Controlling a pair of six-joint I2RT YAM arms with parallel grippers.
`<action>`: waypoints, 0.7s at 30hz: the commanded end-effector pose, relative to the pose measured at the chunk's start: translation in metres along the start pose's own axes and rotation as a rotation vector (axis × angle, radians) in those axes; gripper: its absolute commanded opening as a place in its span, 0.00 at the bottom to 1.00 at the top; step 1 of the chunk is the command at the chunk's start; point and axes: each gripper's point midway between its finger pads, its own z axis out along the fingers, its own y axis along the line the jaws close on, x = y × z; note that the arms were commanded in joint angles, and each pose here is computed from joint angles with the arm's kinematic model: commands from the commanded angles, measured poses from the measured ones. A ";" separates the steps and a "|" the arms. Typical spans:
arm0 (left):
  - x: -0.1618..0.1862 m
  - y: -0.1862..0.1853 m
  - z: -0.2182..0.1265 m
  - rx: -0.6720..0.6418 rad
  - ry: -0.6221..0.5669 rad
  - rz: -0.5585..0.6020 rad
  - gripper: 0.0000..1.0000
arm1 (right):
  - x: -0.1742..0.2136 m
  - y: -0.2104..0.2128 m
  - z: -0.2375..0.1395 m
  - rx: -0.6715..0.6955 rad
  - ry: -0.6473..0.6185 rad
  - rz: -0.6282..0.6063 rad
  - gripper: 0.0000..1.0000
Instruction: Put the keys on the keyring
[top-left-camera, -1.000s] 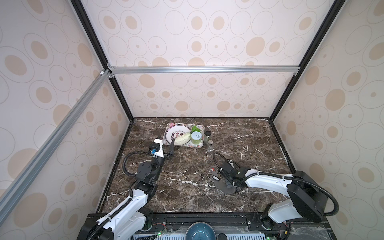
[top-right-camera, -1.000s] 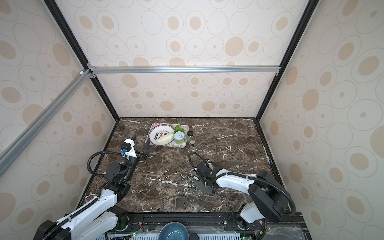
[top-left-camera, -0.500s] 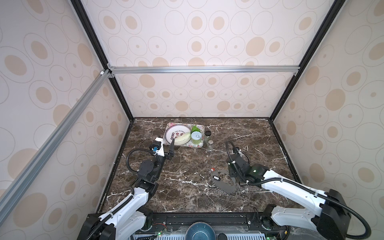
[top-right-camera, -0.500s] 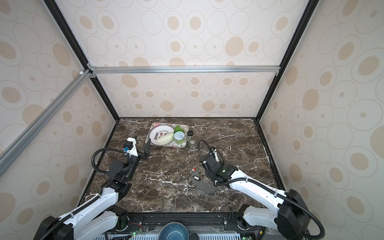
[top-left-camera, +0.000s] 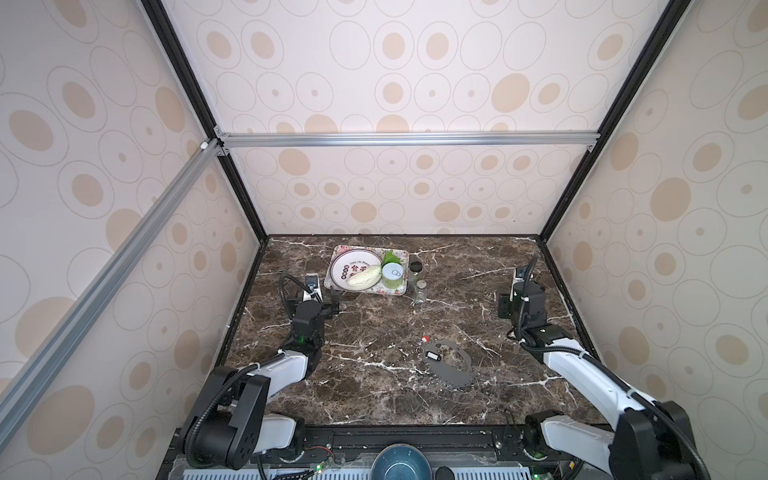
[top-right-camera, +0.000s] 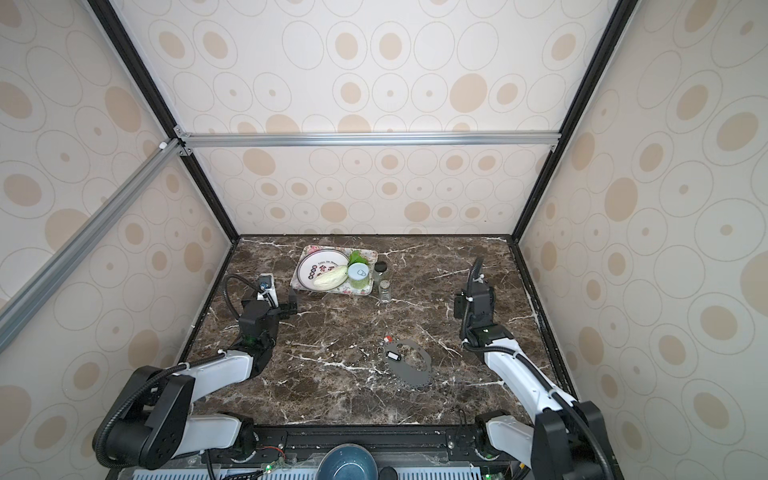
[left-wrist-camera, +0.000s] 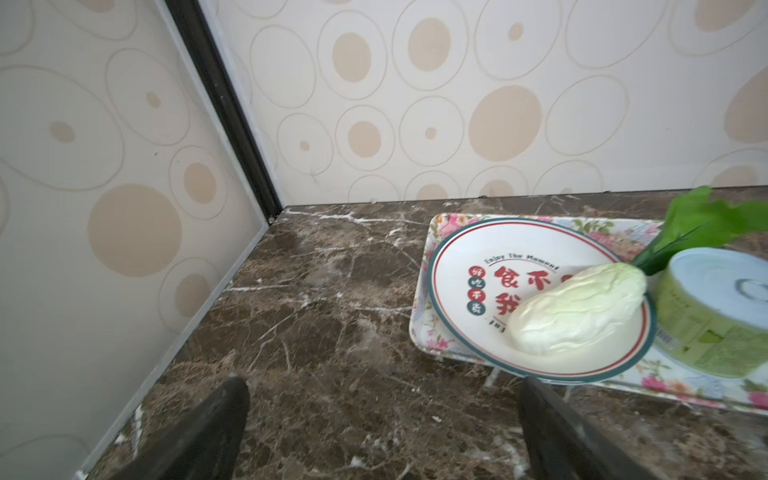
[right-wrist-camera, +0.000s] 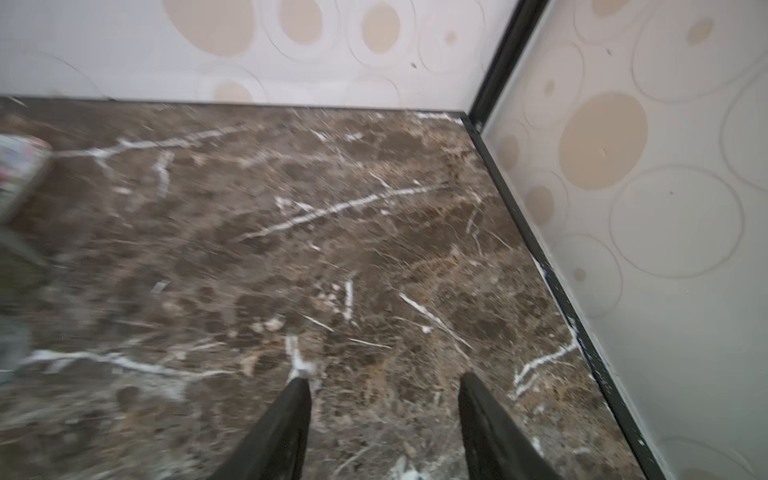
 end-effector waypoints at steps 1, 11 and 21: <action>-0.012 0.026 0.001 -0.149 -0.057 -0.003 1.00 | 0.006 -0.007 0.018 0.030 -0.066 0.004 0.59; 0.011 0.048 -0.007 -0.259 -0.083 0.000 0.99 | 0.021 0.055 0.046 -0.247 -0.073 -0.099 0.58; 0.010 0.044 -0.014 -0.132 -0.161 -0.036 1.00 | 0.032 0.036 0.060 -0.246 -0.105 0.028 0.62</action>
